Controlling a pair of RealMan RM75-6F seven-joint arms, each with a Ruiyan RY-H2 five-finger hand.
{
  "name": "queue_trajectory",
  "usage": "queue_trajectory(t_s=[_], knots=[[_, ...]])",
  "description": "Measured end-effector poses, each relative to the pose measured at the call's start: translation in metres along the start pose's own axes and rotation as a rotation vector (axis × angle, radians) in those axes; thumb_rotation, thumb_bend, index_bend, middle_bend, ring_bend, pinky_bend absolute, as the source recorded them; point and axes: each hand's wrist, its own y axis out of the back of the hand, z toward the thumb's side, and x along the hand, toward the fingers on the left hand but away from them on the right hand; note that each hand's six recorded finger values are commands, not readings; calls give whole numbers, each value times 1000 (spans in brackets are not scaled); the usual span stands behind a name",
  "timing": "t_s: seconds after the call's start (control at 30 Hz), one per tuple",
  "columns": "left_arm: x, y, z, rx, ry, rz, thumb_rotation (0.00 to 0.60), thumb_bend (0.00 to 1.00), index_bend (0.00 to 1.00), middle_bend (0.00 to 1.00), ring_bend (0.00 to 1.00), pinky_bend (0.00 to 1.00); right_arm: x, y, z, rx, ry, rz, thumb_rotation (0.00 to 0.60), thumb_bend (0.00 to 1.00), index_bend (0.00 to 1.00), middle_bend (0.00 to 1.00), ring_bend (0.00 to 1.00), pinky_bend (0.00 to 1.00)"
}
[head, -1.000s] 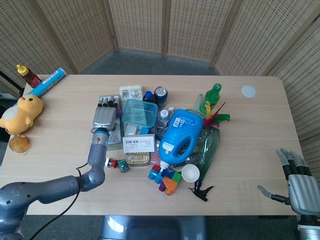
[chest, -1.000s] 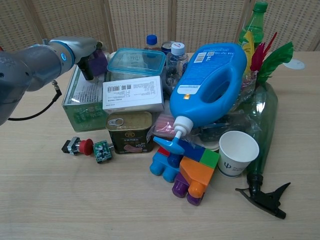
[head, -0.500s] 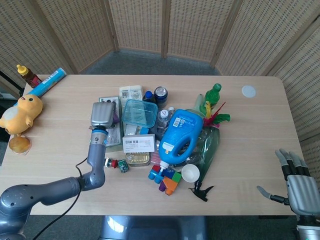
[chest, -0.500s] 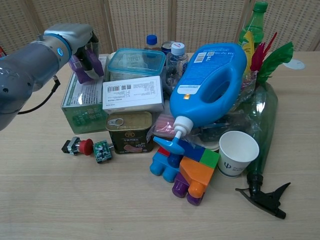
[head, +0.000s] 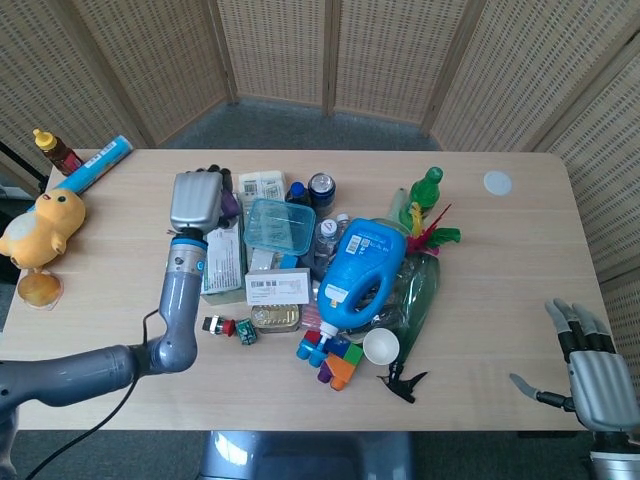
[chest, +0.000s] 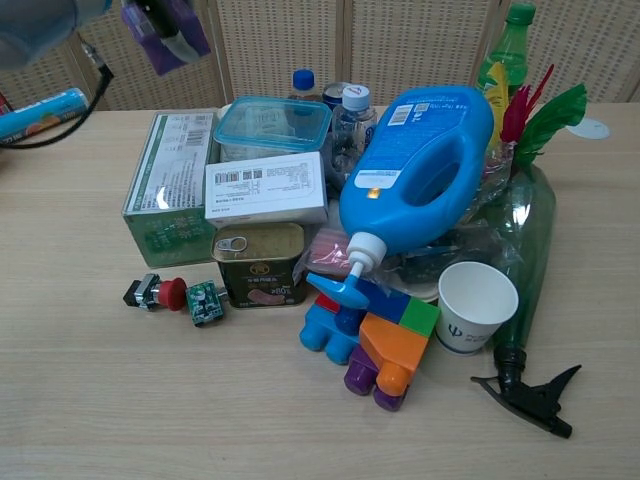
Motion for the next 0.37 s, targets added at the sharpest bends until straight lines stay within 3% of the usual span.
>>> queue_trajectory(t_s=[0.2, 0.37], knots=[[2, 68, -7, 16, -10, 103, 600, 85, 856, 753, 594, 793, 2, 3, 3, -2, 13, -8, 379, 0, 0, 0, 0, 0], [-2, 94, -15, 29, -3, 135, 600, 83, 858, 753, 594, 792, 3, 5, 6, -4, 25, -15, 380, 0, 0, 0, 0, 0]])
